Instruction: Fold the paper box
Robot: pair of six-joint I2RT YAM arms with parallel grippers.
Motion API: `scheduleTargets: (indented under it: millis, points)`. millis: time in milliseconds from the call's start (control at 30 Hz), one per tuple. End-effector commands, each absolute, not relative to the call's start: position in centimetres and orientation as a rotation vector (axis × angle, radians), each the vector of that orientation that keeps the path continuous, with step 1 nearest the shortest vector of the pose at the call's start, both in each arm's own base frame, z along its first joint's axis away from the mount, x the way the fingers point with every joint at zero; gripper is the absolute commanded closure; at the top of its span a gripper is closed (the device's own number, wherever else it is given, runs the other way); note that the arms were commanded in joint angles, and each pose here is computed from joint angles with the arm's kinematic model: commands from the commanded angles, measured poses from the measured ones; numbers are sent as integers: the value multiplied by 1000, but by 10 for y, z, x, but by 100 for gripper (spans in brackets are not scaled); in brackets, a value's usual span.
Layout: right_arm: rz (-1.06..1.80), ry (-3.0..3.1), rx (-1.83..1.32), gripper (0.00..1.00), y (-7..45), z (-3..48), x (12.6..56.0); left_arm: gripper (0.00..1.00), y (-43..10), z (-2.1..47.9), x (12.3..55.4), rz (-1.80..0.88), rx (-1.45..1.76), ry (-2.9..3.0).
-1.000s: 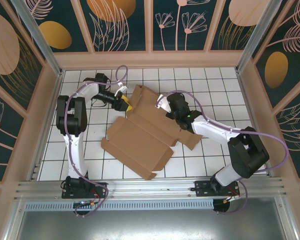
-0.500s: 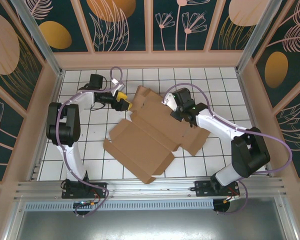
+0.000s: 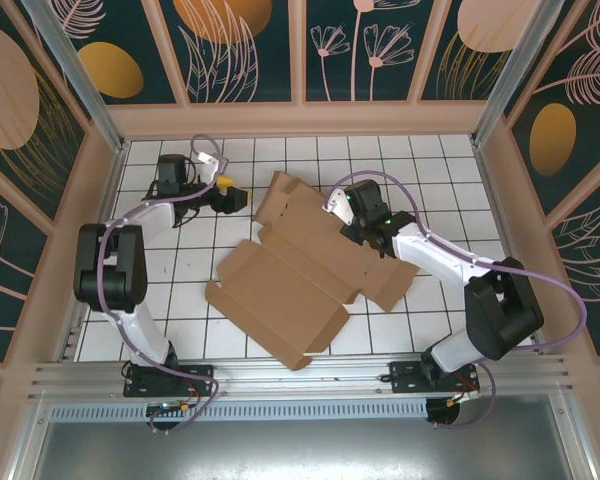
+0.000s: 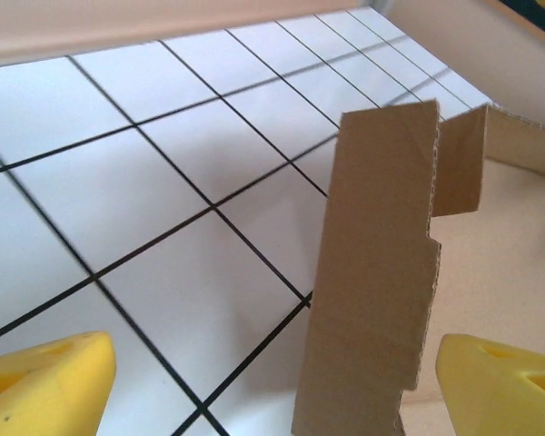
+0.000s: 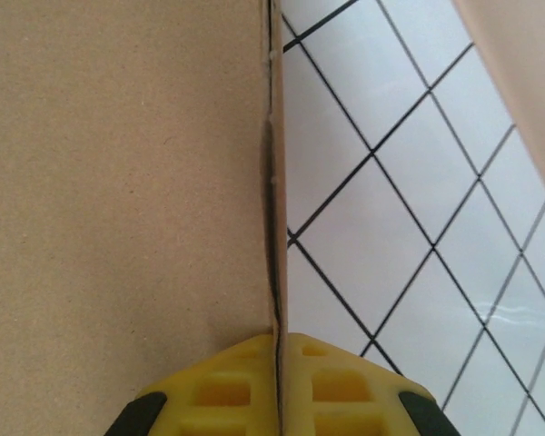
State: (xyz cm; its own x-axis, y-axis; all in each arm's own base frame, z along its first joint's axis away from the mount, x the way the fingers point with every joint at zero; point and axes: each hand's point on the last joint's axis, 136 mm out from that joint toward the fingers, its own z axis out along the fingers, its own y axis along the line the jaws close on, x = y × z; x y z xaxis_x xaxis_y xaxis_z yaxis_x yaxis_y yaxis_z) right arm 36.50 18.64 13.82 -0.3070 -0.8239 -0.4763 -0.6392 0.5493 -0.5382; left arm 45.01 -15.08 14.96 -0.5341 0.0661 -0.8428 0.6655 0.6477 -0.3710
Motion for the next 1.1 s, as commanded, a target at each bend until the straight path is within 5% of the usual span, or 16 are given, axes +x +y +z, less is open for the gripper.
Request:
scheduleTargets:
  millis: [0, 200, 400, 600, 833, 900, 1067]
  points:
    - [-488, 1890, -1079, 100, 180, 175, 380, 13, -137, 206, 458, -868, 315, 1898]
    - [-555, 1801, -986, 100, 170, 200, 383, 30, -126, 207, 443, -974, -93, 1884]
    - [-343, 1811, -992, 100, 178, 208, 371, 12, -132, 160, 399, -840, 71, 2001]
    - [-262, 1809, -1011, 100, 179, 213, 363, 11, -156, 124, 383, -1001, 193, 2104]
    - [-252, 1798, -987, 100, 166, 226, 365, 46, -163, 104, 378, -1108, 148, 2162]
    - [-229, 1788, -976, 100, 166, 231, 363, 66, -164, 101, 378, -1133, 125, 2173]
    - [-172, 1760, -959, 100, 167, 241, 357, 81, -174, 106, 374, -1276, 85, 2152]
